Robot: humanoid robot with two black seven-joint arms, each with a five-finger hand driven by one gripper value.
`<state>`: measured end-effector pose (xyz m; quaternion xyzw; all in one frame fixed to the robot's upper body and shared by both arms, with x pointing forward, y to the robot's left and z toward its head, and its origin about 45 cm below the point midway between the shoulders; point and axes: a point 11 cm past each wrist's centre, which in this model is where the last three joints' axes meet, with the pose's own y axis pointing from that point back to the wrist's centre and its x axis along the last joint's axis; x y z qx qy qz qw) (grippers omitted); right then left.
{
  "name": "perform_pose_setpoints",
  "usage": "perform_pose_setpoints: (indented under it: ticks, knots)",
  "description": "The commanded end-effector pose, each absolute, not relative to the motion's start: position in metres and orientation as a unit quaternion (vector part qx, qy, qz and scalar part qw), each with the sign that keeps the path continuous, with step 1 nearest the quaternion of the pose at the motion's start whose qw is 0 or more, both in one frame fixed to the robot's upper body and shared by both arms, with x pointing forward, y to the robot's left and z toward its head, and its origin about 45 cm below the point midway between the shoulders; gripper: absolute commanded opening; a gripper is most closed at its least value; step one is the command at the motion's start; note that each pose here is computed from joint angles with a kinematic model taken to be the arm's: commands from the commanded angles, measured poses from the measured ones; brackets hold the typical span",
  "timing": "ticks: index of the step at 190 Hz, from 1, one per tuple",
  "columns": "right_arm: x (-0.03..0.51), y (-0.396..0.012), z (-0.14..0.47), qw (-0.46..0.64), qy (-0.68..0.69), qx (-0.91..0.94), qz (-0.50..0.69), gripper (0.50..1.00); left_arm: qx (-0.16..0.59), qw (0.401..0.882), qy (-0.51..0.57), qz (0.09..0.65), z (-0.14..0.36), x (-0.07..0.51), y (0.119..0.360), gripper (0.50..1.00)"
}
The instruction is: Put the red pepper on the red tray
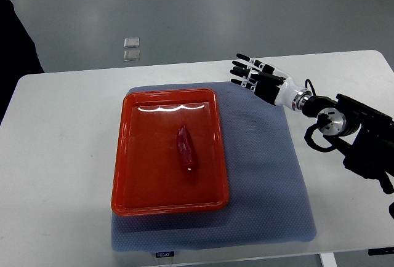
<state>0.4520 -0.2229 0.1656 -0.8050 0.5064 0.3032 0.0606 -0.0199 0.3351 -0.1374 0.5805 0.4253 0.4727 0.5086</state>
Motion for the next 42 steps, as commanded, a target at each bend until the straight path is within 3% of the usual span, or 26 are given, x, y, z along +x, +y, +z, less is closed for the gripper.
perform_pose_setpoints:
  ticks: [1, 42]
  knots:
    - [0.4539, -0.227, 0.1691, 0.073, 0.511, -0.801, 0.303, 0.913, 0.58, 0.508, 0.426, 0.473, -0.1374, -0.0199, 0.3352, 1.0]
    - [0.4489, -0.2336, 0.1608, 0.068, 0.517, -0.796, 0.308, 0.913, 0.581, 0.509, 0.425, 0.472, -0.1374, -0.0199, 0.3352, 1.0]
